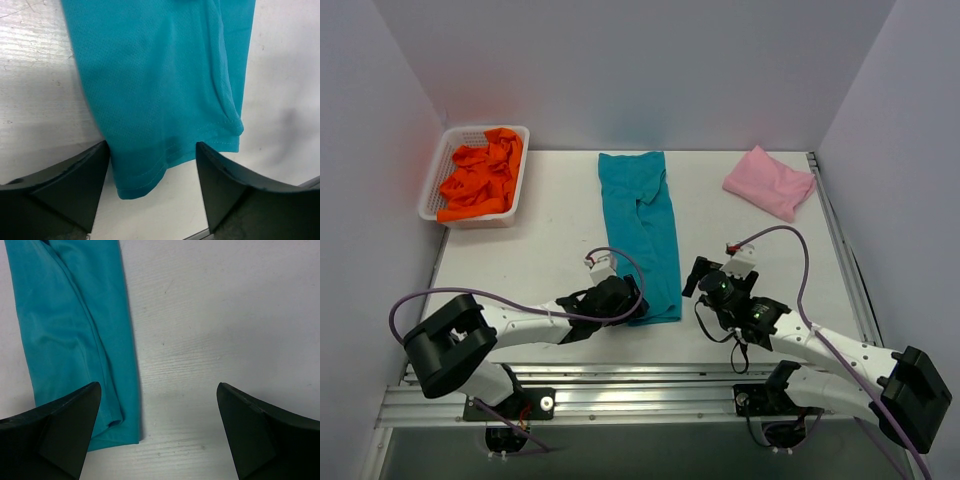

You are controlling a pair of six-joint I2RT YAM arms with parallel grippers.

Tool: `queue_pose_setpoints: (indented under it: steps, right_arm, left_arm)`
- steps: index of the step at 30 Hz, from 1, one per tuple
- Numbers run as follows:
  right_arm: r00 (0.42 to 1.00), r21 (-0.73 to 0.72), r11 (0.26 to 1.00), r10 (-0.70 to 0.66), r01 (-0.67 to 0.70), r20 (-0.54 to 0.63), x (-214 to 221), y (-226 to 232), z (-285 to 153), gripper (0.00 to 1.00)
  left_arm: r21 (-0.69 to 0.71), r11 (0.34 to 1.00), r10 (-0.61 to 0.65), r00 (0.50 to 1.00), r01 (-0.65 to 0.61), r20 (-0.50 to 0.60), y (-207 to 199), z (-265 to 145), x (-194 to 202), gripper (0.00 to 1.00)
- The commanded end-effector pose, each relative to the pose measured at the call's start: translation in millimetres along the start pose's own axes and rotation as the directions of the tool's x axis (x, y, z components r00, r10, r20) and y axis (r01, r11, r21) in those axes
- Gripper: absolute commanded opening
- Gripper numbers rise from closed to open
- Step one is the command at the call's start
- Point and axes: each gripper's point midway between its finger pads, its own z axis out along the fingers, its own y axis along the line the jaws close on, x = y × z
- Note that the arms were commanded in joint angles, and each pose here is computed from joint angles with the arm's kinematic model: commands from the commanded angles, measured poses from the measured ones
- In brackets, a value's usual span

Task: Fold and stack the t-shirts
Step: Grab the bottom of the folded rectangular tshirt with both arms

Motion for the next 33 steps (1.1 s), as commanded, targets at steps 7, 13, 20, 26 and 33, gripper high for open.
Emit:
queue_pose_setpoints:
  steps: [7,13,20,26,33]
  right_arm:
    - [0.996,0.013,0.998,0.054,-0.055,0.076,-19,4,-3,0.96]
    - [0.998,0.014,0.999,0.043,-0.044,0.055,-5,5,-1,0.95]
    - [0.998,-0.104,0.992,0.064,-0.065,-0.016,39,33,-12,0.93]
    - [0.995,-0.223,0.972,0.055,-0.072,-0.083,93,77,-34,0.89]
    - [0.993,-0.219,0.975,0.003,-0.029,-0.121,142,92,-38,0.70]
  left_arm:
    - [-0.068,0.998,0.004,1.000,-0.006,-0.025,21,1,10,0.16]
    - [-0.110,0.994,-0.021,1.000,0.023,0.015,40,-11,8,0.02]
    - [-0.121,0.984,-0.117,0.984,0.134,0.134,76,-55,-1,0.02]
    - [-0.132,0.977,-0.148,0.978,0.168,0.147,99,-63,6,0.02]
    - [-0.157,0.977,-0.130,0.985,0.148,0.115,97,-54,14,0.02]
